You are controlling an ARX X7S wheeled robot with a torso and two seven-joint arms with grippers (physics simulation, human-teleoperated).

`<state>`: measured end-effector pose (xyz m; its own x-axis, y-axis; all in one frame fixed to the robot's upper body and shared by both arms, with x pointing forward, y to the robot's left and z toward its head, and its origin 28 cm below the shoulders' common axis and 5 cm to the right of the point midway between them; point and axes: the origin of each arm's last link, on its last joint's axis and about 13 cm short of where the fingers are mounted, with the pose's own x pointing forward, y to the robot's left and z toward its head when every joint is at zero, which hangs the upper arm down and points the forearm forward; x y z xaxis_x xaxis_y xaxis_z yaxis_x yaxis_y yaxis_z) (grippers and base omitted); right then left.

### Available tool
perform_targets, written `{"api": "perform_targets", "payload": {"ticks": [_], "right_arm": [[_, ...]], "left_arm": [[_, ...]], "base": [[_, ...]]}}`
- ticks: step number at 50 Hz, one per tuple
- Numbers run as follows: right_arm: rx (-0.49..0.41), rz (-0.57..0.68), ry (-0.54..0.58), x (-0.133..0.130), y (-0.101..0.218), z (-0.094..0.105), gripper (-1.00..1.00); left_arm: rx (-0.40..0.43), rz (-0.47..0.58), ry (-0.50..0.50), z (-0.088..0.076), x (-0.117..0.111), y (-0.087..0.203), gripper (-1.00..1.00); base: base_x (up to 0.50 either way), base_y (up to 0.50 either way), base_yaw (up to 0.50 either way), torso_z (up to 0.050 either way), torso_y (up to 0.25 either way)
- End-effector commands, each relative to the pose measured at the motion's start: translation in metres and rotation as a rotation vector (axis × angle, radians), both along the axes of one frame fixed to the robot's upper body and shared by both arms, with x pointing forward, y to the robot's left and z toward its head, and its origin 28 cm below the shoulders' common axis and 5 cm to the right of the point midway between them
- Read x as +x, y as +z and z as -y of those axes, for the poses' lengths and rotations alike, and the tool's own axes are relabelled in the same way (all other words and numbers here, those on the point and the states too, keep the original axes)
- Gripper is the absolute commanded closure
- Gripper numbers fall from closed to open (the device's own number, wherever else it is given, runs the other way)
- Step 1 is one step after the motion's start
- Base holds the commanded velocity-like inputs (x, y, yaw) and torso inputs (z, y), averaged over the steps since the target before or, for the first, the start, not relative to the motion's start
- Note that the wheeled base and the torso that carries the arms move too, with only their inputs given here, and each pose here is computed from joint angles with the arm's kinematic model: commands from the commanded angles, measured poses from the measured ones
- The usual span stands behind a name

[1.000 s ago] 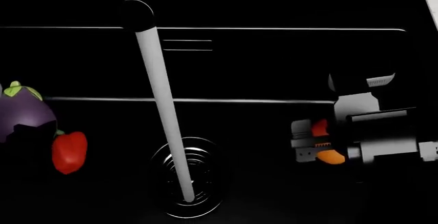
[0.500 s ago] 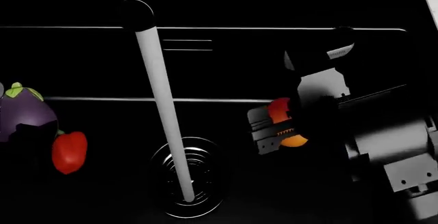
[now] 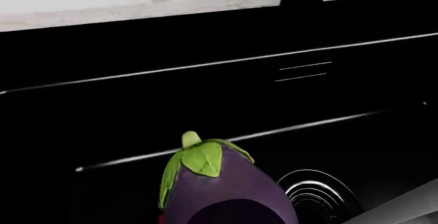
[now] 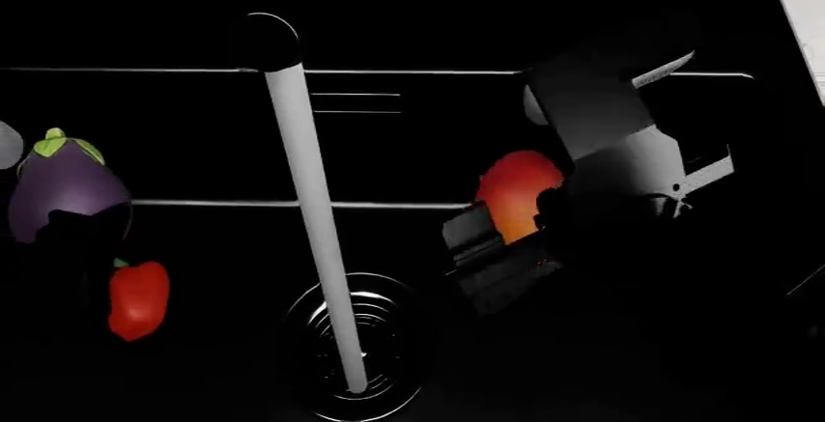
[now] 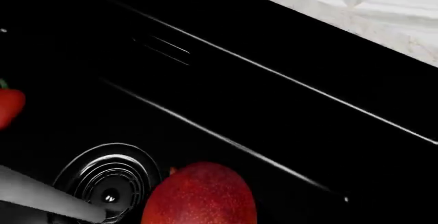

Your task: Pick the eggplants and mangos from the sink and place them in one bowl. Place the bell pepper in the other bowl. Then turn off the sink faucet.

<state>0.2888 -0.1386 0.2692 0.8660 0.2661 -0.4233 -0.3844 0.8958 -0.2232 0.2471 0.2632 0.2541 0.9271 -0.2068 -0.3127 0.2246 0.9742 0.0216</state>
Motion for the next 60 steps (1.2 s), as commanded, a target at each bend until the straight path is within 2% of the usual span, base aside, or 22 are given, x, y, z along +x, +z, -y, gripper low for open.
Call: {"api": "perform_targets", "payload": {"ticks": [1,6,10,16,17,32,41,52,60], "right_arm": [[-0.049,0.147,-0.048,-0.024,0.005,0.005,1.0],[0.005,0.169,-0.095,-0.031,-0.001,0.003,1.0],[-0.025,0.182,-0.088,-0.034,0.001,0.004,1.0],[-0.01,0.19,-0.106,-0.036,0.001,0.005,1.0],[0.019,0.191,-0.116,-0.036,0.0,0.006,1.0],[0.052,0.236,-0.164,-0.04,-0.001,0.011,1.0],[0.055,0.248,-0.173,-0.039,-0.003,0.011,1.0],[0.063,0.244,-0.166,-0.04,-0.01,0.011,1.0],[0.048,0.264,-0.17,-0.042,-0.007,0.012,1.0]], "left_arm": [[-0.067,0.045,-0.062,0.008,0.005,0.007,1.0],[-0.074,0.041,-0.068,0.009,0.003,0.004,1.0],[-0.064,0.054,-0.067,0.007,0.002,0.007,1.0],[-0.063,0.056,-0.068,0.006,0.0,0.007,1.0],[-0.061,0.059,-0.07,0.008,0.0,0.007,1.0],[-0.041,0.074,-0.065,0.007,0.001,0.006,1.0],[-0.04,0.092,-0.061,0.005,0.003,0.006,1.0],[-0.049,0.103,-0.109,0.015,0.002,-0.002,1.0],[-0.039,0.141,-0.097,0.014,0.0,0.002,1.0]], "base": [[0.0,0.0,0.0,0.002,0.127],[0.0,0.0,0.0,0.002,0.125],[0.0,0.0,0.0,0.002,0.126],[0.0,0.0,0.0,0.002,0.125],[0.0,0.0,0.0,0.001,0.125],[0.0,0.0,0.0,0.002,0.125],[0.0,0.0,0.0,0.002,0.126],[0.0,0.0,0.0,0.003,0.125],[0.0,0.0,0.0,0.006,0.125]]}}
